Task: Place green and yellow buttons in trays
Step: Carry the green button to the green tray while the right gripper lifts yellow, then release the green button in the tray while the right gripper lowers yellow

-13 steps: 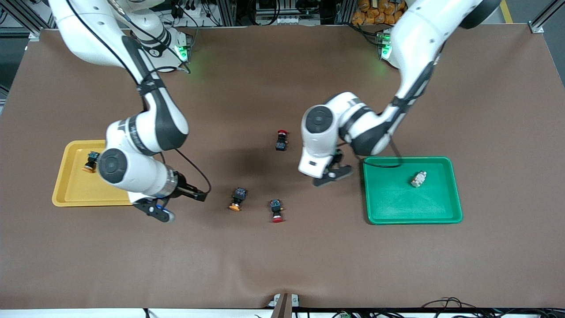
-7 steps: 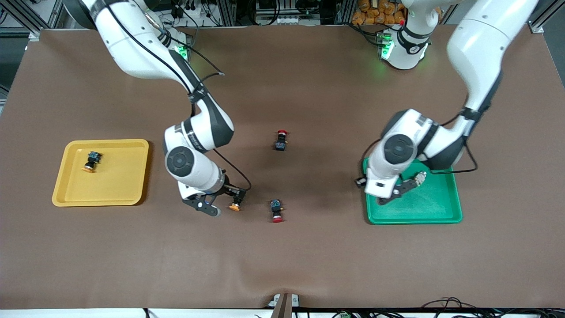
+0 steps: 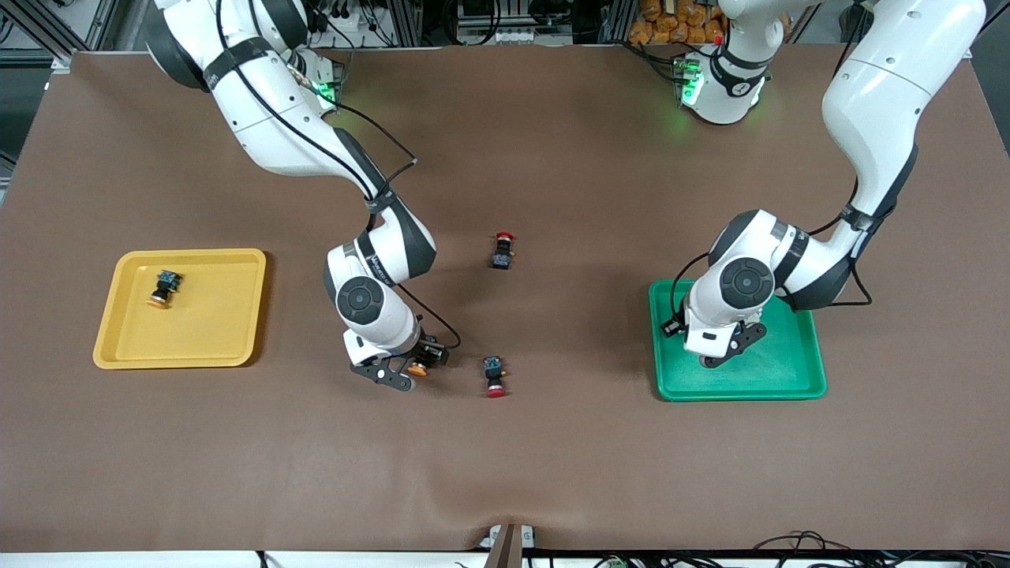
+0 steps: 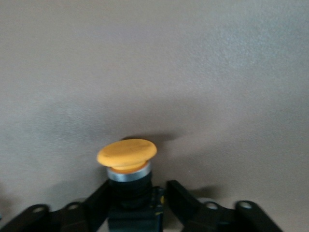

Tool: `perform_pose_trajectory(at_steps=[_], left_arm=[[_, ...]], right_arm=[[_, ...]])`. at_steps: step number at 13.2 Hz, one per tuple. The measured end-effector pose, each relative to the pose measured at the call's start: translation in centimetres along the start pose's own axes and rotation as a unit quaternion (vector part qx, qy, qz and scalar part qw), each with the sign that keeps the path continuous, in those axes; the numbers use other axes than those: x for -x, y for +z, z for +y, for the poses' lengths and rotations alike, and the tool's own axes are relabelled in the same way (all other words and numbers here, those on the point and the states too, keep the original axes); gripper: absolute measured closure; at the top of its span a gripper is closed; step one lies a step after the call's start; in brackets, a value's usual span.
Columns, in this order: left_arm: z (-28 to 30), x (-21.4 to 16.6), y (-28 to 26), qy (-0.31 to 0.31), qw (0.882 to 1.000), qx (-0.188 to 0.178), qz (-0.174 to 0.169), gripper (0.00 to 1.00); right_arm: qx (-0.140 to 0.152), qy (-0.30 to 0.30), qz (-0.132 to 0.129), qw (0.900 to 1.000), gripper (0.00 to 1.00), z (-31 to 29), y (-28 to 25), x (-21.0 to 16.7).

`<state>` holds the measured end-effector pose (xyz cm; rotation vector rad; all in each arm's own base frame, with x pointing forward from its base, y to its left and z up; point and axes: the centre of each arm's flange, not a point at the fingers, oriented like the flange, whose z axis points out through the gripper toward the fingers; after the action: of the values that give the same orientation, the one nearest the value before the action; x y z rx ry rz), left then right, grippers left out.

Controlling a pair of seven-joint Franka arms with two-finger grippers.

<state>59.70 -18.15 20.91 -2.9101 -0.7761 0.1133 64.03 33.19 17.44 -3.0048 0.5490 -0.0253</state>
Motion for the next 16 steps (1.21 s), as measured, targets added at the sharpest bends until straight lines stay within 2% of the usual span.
perform_pose_trajectory(at_steps=[2, 3, 6, 10, 13, 16], left_arm=[[-1.0, -0.8, 0.5, 0.000, 1.000, -0.003, 0.007, 0.33], [-1.2, -1.0, 0.4, -0.001, 1.000, -0.003, 0.008, 0.29], [-1.0, -0.9, -0.7, 0.001, 1.000, 0.002, 0.016, 0.01], [-1.3, -1.3, -3.7, 0.004, 0.999, 0.013, 0.036, 0.00], [-2.8, -2.3, -6.6, 0.018, 0.999, 0.015, 0.040, 0.00], [-4.8, -4.2, -10.3, 0.050, 0.998, 0.004, 0.036, 0.00]], right_arm=[[0.014, 0.005, -0.009, 1.000, 0.56, 0.2, -0.8, -0.7], [0.032, 0.010, -0.025, 0.999, 0.56, 0.5, -1.8, -1.5], [0.065, 0.033, -0.061, 0.995, 0.56, 2.4, -7.3, -5.5], [0.076, -0.014, -0.105, 0.991, 0.56, 11.0, -13.2, -11.6], [0.072, -0.035, -0.130, 0.988, 0.56, 17.7, -16.9, -14.5], [0.056, -0.063, -0.139, 0.987, 0.56, 26.4, -15.4, -16.1]])
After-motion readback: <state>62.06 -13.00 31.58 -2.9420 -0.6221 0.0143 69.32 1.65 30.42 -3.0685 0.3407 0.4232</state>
